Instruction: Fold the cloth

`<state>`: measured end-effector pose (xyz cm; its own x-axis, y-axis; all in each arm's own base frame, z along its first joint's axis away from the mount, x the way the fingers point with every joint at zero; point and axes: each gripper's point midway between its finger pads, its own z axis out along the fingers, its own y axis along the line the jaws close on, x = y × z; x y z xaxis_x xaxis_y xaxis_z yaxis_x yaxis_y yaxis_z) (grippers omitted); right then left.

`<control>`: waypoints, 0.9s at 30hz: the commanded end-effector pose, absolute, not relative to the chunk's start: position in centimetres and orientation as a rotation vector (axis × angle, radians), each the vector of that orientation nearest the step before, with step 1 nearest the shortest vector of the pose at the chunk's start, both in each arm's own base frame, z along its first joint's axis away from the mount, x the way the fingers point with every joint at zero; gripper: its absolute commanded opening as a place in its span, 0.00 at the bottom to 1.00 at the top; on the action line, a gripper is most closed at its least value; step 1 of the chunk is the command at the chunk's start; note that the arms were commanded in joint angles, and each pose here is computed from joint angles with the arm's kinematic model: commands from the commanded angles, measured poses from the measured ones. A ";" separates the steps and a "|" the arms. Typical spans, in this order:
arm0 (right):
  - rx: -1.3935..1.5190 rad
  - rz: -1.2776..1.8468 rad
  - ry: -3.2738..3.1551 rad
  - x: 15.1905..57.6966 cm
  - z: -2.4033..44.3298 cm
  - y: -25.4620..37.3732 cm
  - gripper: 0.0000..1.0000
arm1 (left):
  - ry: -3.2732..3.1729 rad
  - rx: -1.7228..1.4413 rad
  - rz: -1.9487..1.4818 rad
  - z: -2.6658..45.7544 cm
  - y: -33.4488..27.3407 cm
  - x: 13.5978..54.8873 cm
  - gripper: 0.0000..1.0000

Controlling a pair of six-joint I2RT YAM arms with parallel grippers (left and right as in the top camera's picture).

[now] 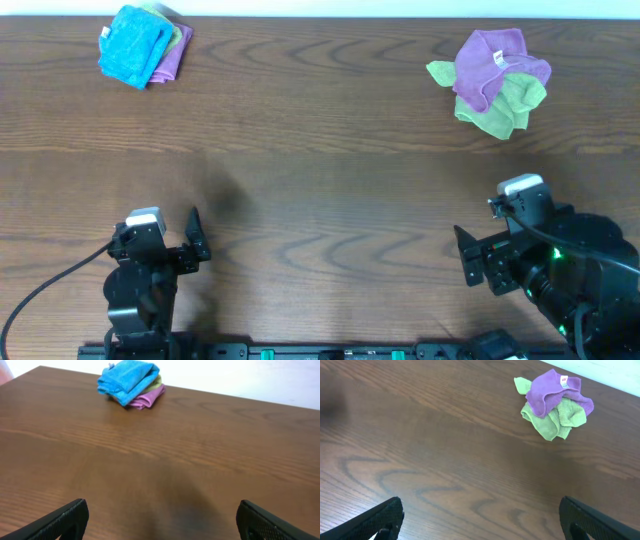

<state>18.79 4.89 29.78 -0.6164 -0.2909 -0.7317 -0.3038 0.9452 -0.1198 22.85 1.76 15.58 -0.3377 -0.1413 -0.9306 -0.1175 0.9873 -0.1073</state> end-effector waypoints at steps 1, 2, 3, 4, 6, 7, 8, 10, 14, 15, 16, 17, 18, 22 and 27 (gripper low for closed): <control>-0.425 0.008 2.265 18.8 29.8 4.8 0.99 | 1.919 -0.214 -0.003 14.9 2.2 22.8 0.95; -0.425 0.008 2.265 18.8 29.8 4.8 0.99 | 1.921 -0.215 -0.002 14.7 2.2 22.8 0.95; -0.425 0.008 2.265 18.8 29.8 4.8 0.99 | 1.921 -0.217 0.001 14.6 2.3 22.8 0.95; -0.424 0.008 2.265 18.8 29.8 4.8 0.99 | 1.920 -0.222 0.008 14.5 2.4 22.7 0.95; -0.425 0.008 2.265 18.8 29.8 4.8 0.99 | 1.922 -0.230 0.018 14.2 2.6 22.7 0.95; -0.425 0.009 2.265 18.8 29.8 4.8 0.99 | 1.925 -0.232 0.020 14.0 2.6 22.7 0.95; -0.425 0.008 2.265 18.8 29.8 4.8 0.99 | 1.926 -0.234 0.024 13.9 2.7 22.7 0.95; -0.425 0.008 2.265 18.8 29.8 4.8 0.99 | 1.921 -0.234 0.024 13.7 2.7 22.6 0.95; -0.425 0.009 2.265 18.8 29.8 4.8 0.99 | 1.903 -0.243 0.016 13.1 2.7 22.5 0.95; -0.425 0.009 2.265 18.8 29.8 4.8 0.99 | 1.899 -0.248 0.013 13.0 2.7 22.5 0.95; -0.425 0.008 2.265 18.8 29.8 4.8 0.99 | 1.897 -0.249 0.011 12.8 2.7 22.4 0.95; -0.424 0.008 2.265 18.8 29.8 4.8 0.99 | 1.894 -0.258 0.005 12.6 2.7 22.4 0.95; -0.425 0.008 2.265 18.8 29.8 4.8 0.99 | 1.893 -0.259 0.003 12.4 2.7 22.4 0.95; -0.425 0.008 2.265 18.8 29.8 4.8 0.99 | 1.881 -0.283 -0.011 11.8 2.7 22.5 0.95; -0.425 0.008 2.265 18.8 29.8 4.8 0.99 | 1.877 -0.289 0.000 11.9 2.9 22.5 0.95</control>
<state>18.78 4.89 29.78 -0.6164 -0.2909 -0.7318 -0.3041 0.9451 -0.1195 22.54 2.65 12.76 -0.2858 -0.1902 -0.9392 -0.1781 0.9736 -0.1429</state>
